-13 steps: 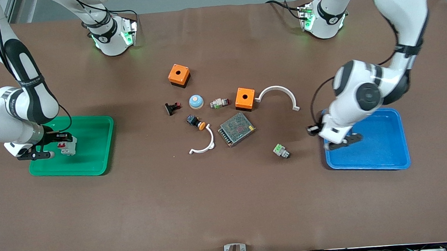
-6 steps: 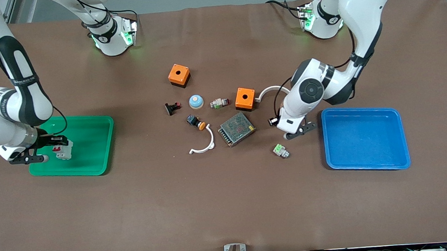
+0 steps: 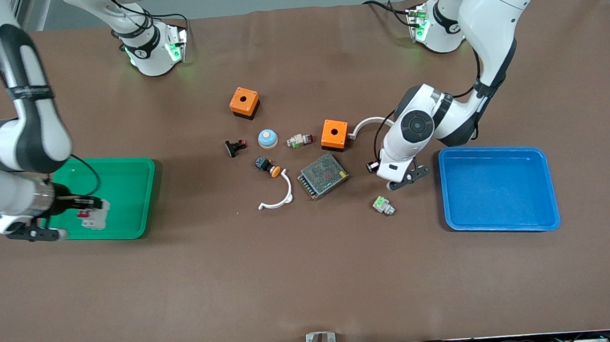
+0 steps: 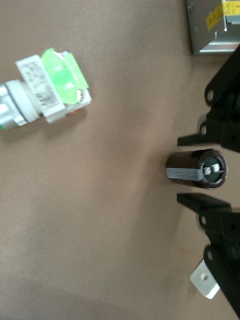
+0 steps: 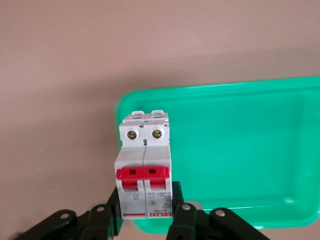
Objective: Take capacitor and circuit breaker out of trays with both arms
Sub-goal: 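Set the capacitor beside the white clip while the right gripper lifts the breaker, then retract the left arm while the right gripper carries the breaker toward the parts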
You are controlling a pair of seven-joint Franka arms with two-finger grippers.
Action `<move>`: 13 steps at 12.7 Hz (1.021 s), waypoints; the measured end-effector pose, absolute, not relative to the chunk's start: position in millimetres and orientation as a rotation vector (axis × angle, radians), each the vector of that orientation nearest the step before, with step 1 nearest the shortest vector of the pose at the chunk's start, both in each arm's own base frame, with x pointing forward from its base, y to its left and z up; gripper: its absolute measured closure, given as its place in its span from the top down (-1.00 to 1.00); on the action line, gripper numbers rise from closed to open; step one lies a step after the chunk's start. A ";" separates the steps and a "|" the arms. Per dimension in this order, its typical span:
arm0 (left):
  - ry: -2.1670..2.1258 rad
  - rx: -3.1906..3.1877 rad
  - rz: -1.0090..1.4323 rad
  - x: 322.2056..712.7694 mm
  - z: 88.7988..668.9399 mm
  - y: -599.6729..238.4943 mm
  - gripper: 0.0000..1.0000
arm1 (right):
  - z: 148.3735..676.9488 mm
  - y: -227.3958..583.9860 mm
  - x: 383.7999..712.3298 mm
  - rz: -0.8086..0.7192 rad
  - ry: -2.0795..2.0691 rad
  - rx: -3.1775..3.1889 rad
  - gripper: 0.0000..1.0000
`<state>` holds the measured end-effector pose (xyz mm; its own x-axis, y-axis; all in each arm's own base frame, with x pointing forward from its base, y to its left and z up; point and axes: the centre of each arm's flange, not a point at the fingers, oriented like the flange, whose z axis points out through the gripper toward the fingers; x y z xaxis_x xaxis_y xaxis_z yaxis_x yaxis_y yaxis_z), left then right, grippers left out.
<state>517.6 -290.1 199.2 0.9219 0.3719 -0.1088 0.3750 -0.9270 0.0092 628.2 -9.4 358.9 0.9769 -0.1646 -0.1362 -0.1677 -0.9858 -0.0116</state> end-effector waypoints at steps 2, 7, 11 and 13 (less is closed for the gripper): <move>0.610 3.033 -0.118 534.4 216.8 -289.0 0.48 | 359.9 69.8 626.5 0.204 0.293 -3.099 -0.21; 0.753 3.053 -0.010 605.7 357.2 -250.8 1.00 | 334.3 197.7 608.5 0.204 0.257 -3.033 -0.21; 0.659 3.078 0.067 646.3 442.7 -186.0 1.00 | 264.5 266.0 597.4 0.156 0.296 -3.045 -0.21; 0.555 3.116 0.089 654.5 480.4 -133.3 1.00 | 242.6 279.9 591.4 0.168 0.281 -3.058 -0.21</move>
